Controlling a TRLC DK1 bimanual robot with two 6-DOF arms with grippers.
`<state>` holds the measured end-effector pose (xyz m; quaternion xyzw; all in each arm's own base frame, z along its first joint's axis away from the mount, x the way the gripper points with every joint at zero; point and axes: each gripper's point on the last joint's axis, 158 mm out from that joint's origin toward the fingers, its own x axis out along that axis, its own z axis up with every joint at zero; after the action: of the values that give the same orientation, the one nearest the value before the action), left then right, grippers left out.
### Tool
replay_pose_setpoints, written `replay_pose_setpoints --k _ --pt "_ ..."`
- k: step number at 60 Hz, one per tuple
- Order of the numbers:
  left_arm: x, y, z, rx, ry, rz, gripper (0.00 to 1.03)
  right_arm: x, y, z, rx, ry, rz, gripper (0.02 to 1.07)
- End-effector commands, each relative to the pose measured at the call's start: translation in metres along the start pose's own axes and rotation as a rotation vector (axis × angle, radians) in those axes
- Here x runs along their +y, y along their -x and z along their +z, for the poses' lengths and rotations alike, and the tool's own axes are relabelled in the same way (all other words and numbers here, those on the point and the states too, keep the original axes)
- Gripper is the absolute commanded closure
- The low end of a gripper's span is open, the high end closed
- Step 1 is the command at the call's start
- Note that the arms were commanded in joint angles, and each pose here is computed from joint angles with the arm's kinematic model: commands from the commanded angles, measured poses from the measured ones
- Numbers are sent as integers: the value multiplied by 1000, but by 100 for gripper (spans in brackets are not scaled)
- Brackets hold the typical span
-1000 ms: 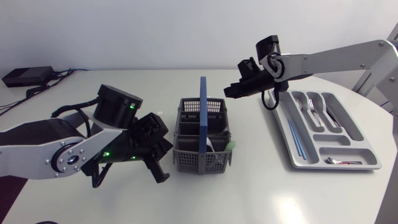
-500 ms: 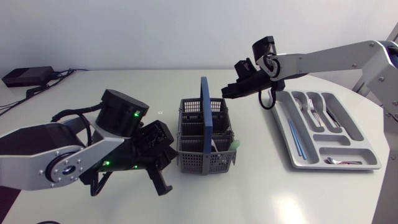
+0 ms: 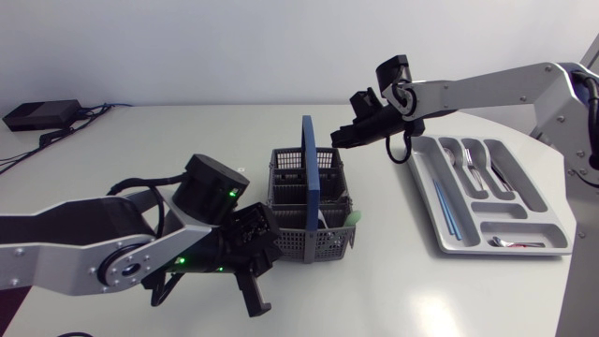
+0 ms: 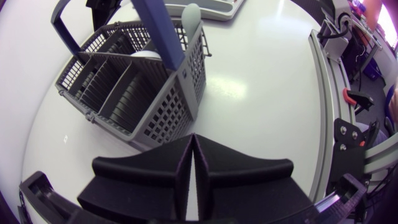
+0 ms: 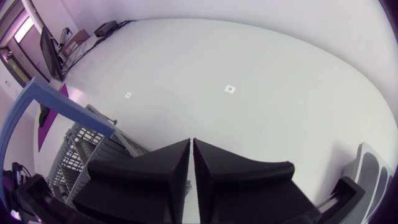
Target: Unload the cutlery basket into the drawer organizer.
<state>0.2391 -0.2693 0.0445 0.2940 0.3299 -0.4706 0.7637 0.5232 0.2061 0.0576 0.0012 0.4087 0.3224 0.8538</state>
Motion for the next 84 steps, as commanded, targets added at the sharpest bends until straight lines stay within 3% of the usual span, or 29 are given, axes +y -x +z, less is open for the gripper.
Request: replay_pose_setpoints --k 1,18,44,68,84 --pt "7 -12 -9 15 14 4 98 13 -10 -5 26 -3 41 95" --pt "46 -18 -4 -35 89 84 98 35 4 -23 60 31 104 95" --pt "113 1 -35 -32 203 208 97 61 35 -45 64 57 137 95" --pt "101 29 -30 -71 204 199 97 10 13 6 -19 -20 2 94" --pt "80 35 -26 -71 168 165 97 -4 -12 24 -29 -38 -12 94"
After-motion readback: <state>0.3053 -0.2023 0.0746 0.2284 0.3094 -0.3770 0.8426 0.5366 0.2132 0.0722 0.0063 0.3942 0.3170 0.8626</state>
